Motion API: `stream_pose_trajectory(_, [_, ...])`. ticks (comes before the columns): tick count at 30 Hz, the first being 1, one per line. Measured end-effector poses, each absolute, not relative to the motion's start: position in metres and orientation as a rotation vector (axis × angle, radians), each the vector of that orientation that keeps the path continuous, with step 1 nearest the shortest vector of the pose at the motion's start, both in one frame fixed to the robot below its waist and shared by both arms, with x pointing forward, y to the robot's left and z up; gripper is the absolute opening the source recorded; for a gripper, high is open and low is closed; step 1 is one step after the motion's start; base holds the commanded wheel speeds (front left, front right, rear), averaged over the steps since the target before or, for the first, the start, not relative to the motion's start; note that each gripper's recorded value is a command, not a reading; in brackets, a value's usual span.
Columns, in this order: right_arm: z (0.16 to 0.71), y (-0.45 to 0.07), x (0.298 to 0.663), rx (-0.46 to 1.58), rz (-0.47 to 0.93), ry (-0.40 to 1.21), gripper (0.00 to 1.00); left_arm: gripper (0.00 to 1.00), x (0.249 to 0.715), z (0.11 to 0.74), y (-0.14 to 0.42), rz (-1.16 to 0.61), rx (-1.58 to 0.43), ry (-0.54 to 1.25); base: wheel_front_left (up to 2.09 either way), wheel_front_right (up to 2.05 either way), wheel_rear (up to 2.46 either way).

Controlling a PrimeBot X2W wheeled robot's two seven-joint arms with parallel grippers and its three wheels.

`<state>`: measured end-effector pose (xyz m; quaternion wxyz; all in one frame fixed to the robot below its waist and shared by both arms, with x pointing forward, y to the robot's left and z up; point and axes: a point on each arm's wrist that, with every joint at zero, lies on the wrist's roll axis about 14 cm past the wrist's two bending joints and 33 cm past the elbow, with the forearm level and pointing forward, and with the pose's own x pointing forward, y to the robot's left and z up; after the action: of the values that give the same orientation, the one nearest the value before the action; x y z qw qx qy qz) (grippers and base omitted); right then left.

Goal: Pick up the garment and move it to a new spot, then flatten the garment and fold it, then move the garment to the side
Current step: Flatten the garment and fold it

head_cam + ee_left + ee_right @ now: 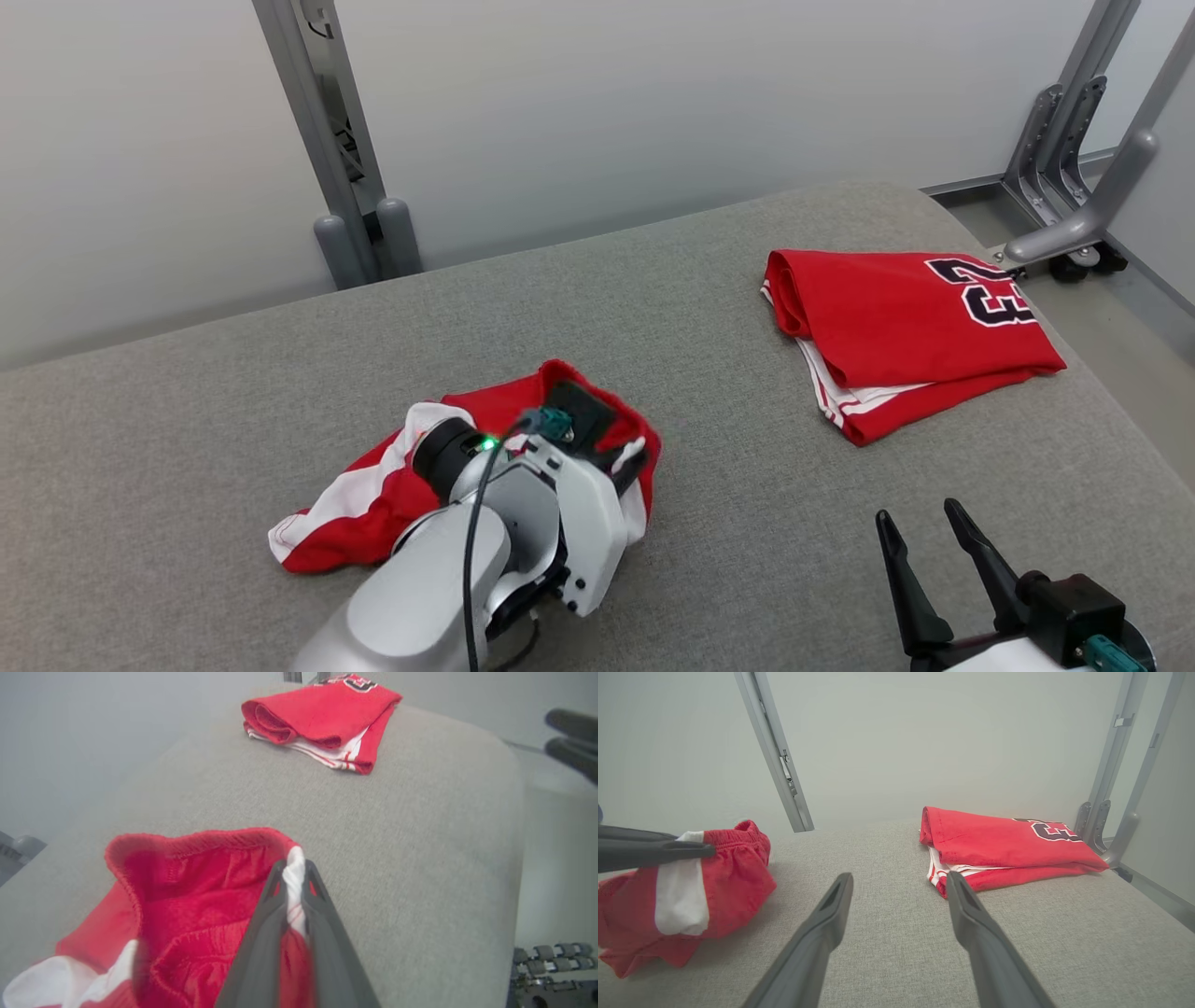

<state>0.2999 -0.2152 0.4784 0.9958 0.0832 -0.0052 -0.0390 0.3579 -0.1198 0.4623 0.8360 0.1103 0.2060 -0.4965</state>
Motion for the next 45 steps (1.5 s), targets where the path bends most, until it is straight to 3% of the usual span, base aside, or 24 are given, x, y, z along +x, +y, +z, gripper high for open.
stream_pose_trajectory(7, [0.482, -0.210, 0.302, 0.169, -0.059, -0.022, 1.00, 0.00, 0.386, 0.548, -0.132, -1.006, -0.094, 0.235, 0.00, 0.00, 0.00])
stream_pose_trajectory(17, [0.485, -0.204, 0.305, 0.168, -0.037, -0.031, 1.00, 0.00, 0.412, 0.672, -0.128, -0.916, -0.342, -0.147, 0.00, 0.00, 0.00])
stream_pose_trajectory(22, [0.484, -0.195, 0.309, 0.172, -0.009, -0.027, 1.00, 0.00, 0.413, 0.615, -0.117, -0.833, -0.331, 0.019, 0.00, 0.00, 0.00])
stream_pose_trajectory(30, [0.473, -0.185, 0.313, 0.180, 0.016, 0.010, 1.00, 0.00, 0.411, 0.497, -0.043, -0.536, -0.415, 0.256, 0.00, 0.00, 0.00])
stream_pose_trajectory(39, [0.470, -0.175, 0.315, 0.189, 0.046, 0.022, 1.00, 0.00, 0.411, 0.463, 0.052, -0.214, -0.543, 0.257, 0.00, 0.00, 0.00])
stream_pose_trajectory(45, [0.468, -0.168, 0.313, 0.193, 0.065, 0.028, 1.00, 0.00, 0.387, 0.445, 0.089, -0.082, -0.571, 0.252, 0.00, 0.00, 0.00])
